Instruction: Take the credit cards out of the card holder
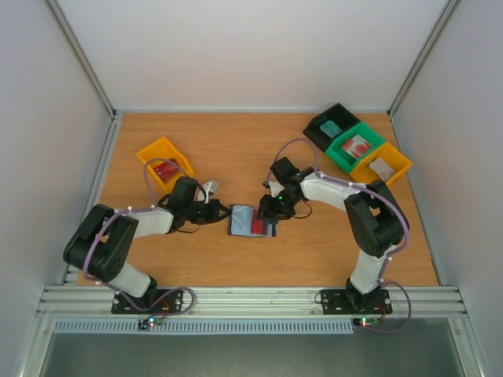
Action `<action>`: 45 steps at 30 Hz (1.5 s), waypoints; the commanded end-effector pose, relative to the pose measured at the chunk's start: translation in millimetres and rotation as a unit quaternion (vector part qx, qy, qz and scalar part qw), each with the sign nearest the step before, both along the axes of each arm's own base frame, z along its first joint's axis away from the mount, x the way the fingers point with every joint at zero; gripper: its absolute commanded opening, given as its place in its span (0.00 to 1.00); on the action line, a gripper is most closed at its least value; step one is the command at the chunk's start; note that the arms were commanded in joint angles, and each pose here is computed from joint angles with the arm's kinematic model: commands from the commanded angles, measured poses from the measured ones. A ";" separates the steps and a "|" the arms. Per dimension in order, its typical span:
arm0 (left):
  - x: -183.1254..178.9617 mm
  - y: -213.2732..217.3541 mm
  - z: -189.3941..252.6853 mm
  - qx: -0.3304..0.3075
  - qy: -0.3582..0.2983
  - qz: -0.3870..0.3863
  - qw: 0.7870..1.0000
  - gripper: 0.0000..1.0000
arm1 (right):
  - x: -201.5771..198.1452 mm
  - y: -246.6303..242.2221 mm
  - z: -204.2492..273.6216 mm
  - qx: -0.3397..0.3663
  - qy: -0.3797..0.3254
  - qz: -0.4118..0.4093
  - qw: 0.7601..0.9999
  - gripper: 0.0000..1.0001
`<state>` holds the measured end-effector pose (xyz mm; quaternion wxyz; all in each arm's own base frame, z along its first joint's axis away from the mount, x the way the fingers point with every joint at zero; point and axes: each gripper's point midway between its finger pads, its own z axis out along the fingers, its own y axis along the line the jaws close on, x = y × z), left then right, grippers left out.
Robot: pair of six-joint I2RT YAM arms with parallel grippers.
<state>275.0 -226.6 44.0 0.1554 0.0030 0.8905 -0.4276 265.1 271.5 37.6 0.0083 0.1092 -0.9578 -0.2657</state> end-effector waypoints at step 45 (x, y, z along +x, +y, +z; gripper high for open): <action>-6.4 -18.4 34.7 0.034 -0.313 -0.201 0.927 0.00 | -11.9 31.6 33.9 0.331 0.022 0.123 0.935 0.32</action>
